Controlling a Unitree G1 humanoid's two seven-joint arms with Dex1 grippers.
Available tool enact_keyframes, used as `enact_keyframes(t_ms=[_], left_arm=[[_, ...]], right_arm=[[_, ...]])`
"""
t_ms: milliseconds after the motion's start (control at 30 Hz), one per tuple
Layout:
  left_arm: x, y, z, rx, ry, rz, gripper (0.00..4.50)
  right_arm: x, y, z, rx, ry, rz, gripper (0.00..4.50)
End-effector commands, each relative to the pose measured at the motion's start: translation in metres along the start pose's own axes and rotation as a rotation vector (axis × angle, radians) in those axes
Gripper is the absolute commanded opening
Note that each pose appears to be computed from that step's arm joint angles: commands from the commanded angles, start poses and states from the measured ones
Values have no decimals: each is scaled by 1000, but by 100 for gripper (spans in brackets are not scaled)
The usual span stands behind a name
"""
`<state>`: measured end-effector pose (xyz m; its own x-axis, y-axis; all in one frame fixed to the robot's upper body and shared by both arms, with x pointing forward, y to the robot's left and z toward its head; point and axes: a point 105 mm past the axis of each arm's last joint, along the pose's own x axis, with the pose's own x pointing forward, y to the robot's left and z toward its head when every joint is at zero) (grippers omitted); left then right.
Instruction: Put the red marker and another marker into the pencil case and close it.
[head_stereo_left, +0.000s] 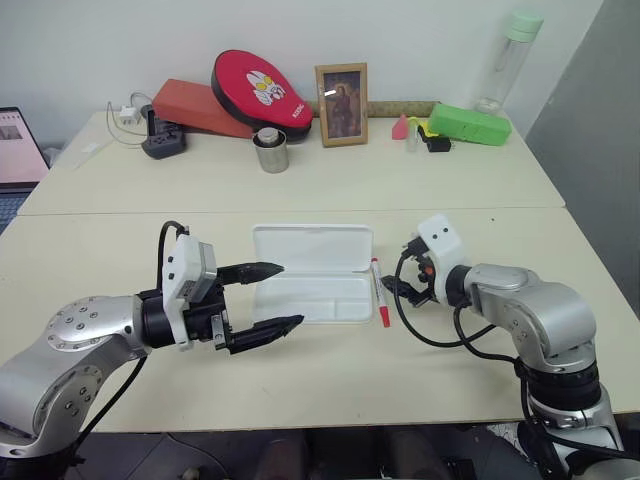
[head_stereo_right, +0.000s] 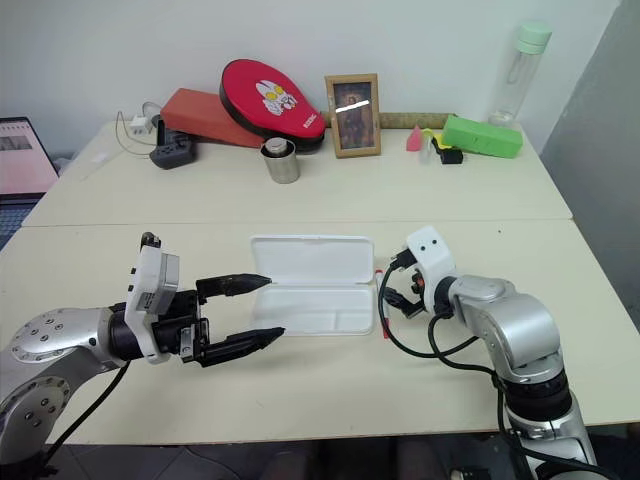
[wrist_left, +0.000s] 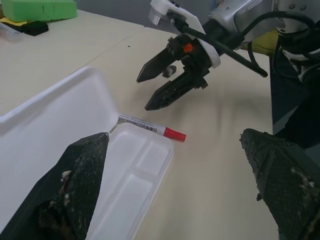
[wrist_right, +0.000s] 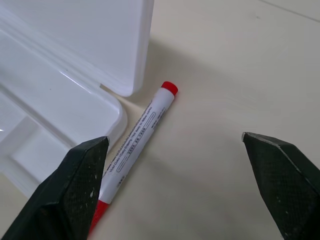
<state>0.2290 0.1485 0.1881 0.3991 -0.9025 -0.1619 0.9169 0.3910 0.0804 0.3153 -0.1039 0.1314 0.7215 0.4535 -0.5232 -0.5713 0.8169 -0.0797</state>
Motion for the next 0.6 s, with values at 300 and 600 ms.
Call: enact_keyframes(t_ms=[300,600], left_arm=[[-1,-2,11,47,-13,-1,450],[0,-2,13,51,-15,4,450]], right_arm=[[8,12,-12,-19,21,-16,447],[18,19,-20,-51,52,-27,447]])
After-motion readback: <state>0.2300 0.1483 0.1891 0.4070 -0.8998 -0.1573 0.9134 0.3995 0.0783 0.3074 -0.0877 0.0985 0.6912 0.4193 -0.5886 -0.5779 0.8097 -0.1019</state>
